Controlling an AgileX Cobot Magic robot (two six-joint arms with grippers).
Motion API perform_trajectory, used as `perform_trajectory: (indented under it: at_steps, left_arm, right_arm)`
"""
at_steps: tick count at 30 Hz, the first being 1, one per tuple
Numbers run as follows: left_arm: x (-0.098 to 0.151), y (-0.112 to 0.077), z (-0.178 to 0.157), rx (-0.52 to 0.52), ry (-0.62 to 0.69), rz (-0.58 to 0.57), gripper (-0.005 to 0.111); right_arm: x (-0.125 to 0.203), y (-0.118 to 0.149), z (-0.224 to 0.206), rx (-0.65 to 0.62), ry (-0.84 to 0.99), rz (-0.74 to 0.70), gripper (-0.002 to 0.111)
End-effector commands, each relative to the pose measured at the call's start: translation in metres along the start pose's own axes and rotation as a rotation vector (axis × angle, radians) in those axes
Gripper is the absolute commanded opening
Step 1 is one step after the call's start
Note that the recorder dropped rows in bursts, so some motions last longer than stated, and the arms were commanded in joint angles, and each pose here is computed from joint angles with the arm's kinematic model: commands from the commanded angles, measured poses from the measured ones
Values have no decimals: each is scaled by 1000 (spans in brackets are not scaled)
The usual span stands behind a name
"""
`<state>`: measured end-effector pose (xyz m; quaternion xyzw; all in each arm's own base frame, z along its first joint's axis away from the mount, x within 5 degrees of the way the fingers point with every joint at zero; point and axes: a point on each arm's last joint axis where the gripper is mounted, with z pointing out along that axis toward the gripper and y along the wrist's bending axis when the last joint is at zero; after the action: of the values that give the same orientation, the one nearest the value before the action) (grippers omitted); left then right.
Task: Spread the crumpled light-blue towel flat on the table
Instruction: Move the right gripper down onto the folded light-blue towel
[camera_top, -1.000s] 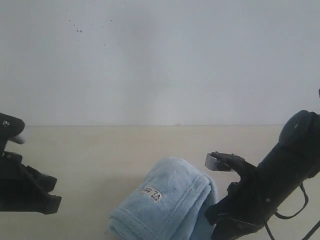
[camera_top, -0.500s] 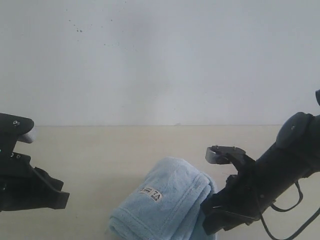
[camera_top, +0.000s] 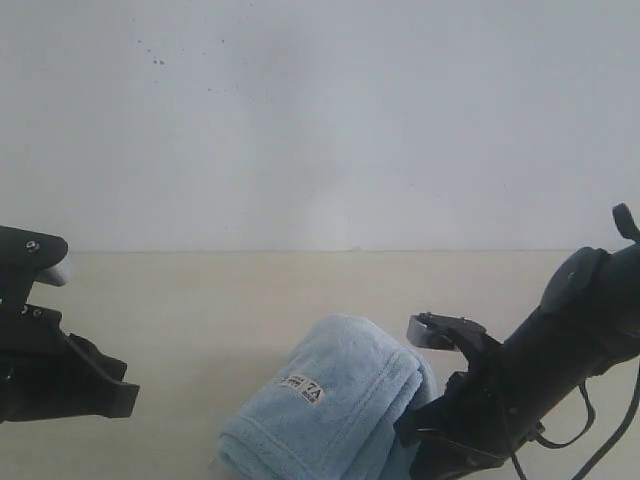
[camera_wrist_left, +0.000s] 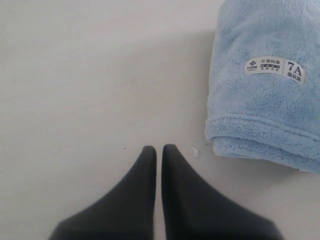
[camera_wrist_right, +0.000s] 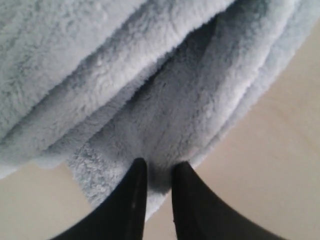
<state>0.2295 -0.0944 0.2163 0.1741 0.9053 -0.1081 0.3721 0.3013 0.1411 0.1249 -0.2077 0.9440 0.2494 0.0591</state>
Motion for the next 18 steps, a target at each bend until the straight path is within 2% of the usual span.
perform_trajectory:
  at_steps: [1,9,10,13,18]
  left_arm:
    - [-2,-3,-1,8,-8,-13,4]
    - [-2,-3,-1,8,-8,-13,4]
    - [-2,-3,-1,8,-8,-13,4]
    - [-2,-3,-1,8,-8,-13,4]
    - [-2,-3,-1,8,-8,-13,4]
  right_arm:
    - [0,1,0,-8,0,-38,18]
    - [-3,5,0,-54,-31,8,17]
    - [-3,6,0,-62,-32,12,16]
    - [-3,7,0,-75,-31,8,1]
    - [-3,7,0,-75,-31,-1,0]
